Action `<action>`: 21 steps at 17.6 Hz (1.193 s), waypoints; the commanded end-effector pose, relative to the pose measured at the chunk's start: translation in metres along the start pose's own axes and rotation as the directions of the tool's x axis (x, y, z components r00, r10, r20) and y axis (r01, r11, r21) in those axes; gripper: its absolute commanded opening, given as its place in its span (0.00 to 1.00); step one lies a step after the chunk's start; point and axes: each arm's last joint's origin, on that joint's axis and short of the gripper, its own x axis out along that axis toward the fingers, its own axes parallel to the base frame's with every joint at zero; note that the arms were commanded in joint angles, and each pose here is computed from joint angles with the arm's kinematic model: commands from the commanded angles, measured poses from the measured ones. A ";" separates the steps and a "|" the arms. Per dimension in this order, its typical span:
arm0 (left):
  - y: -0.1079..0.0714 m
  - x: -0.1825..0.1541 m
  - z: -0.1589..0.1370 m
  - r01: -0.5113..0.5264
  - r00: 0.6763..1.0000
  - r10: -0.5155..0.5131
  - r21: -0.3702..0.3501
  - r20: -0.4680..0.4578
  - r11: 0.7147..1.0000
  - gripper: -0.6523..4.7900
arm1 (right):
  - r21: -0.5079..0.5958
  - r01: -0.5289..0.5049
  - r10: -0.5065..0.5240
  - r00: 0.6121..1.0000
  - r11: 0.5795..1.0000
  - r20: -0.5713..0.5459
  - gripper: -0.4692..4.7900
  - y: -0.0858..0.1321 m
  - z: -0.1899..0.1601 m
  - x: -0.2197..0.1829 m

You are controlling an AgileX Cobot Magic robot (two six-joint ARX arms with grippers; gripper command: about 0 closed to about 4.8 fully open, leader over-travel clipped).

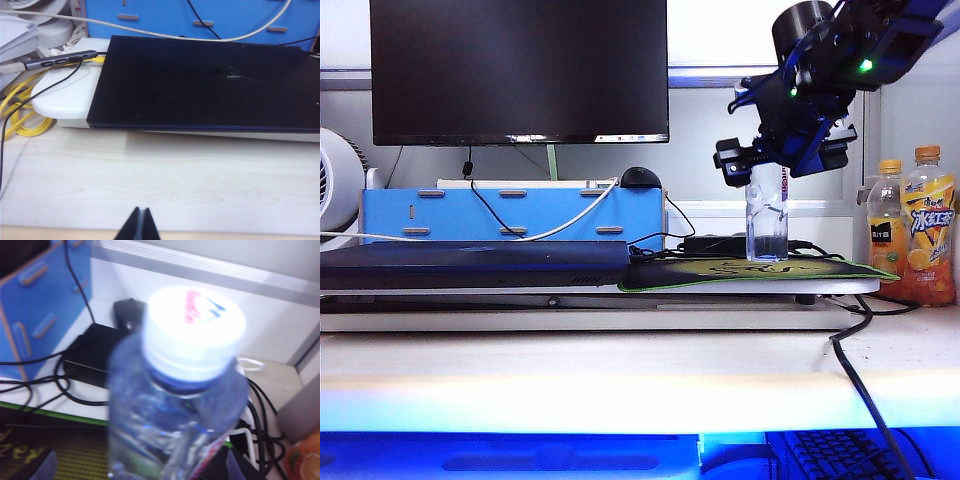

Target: Pick up the mineral water bottle and place it on the laptop.

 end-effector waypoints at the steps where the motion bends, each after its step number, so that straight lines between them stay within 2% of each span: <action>1: 0.000 0.000 0.000 0.002 1.000 -0.002 0.001 0.000 1.000 0.12 | 0.008 0.020 -0.020 1.000 1.000 0.016 1.00 -0.004 0.002 0.005; 12: 0.000 0.000 0.000 0.003 1.000 -0.003 0.001 0.000 1.000 0.12 | -0.019 0.021 -0.021 1.000 1.000 -0.012 1.00 -0.005 0.009 0.025; 13: 0.000 0.000 0.000 0.003 1.000 -0.003 0.001 0.000 1.000 0.12 | -0.022 0.019 -0.019 1.000 1.000 -0.024 0.89 -0.004 0.008 0.025; 14: 0.000 0.000 0.000 0.002 1.000 -0.002 0.001 0.000 1.000 0.12 | -0.024 0.018 -0.019 0.999 1.000 -0.030 0.36 -0.004 0.007 0.025; 15: 0.000 0.000 0.000 0.003 1.000 -0.003 0.001 0.000 1.000 0.12 | -0.026 0.018 -0.019 0.999 1.000 -0.031 0.10 -0.004 0.007 0.025; 21: 0.000 0.000 0.000 0.003 1.000 -0.003 0.001 0.000 1.000 0.12 | -0.038 0.017 -0.017 1.000 0.999 -0.014 0.10 -0.005 0.009 0.025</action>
